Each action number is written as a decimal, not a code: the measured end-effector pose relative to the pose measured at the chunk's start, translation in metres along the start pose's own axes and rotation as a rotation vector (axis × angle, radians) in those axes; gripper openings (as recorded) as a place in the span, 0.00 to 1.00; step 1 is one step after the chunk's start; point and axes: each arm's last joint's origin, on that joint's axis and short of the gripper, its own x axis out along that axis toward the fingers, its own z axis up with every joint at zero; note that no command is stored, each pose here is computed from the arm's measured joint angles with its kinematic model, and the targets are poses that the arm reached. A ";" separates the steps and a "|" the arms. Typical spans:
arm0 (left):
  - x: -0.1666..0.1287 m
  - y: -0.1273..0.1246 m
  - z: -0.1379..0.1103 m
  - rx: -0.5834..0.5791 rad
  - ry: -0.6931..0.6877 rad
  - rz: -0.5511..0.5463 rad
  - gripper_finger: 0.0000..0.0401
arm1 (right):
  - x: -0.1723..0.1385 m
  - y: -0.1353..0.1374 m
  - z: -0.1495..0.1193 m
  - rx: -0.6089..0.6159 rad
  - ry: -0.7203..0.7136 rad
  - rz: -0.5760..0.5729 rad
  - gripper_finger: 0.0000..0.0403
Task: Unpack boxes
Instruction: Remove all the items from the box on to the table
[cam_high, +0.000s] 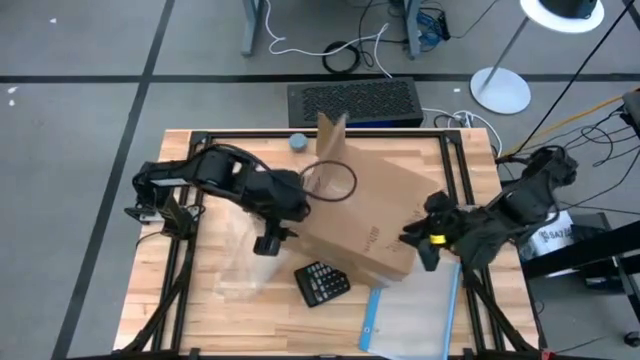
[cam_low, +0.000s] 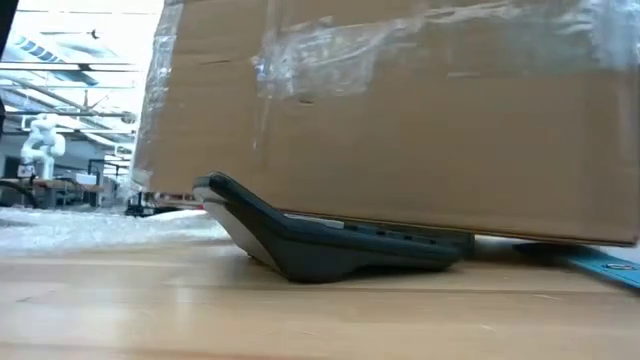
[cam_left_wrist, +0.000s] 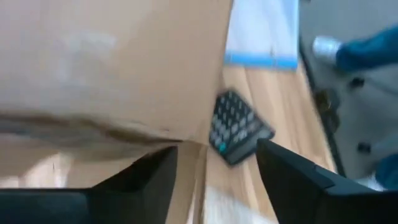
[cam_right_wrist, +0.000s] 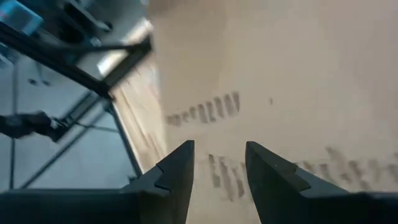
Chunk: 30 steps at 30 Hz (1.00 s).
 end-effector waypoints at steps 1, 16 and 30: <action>-0.007 0.000 0.002 -0.005 -0.036 0.007 0.58 | 0.005 -0.002 -0.004 0.004 0.023 -0.015 0.33; -0.053 0.015 -0.028 -0.280 -0.062 0.098 0.60 | 0.019 -0.012 -0.039 0.058 0.169 -0.087 0.33; -0.029 0.025 -0.052 -0.327 0.101 0.065 0.60 | -0.011 -0.023 -0.076 0.142 0.195 -0.173 0.33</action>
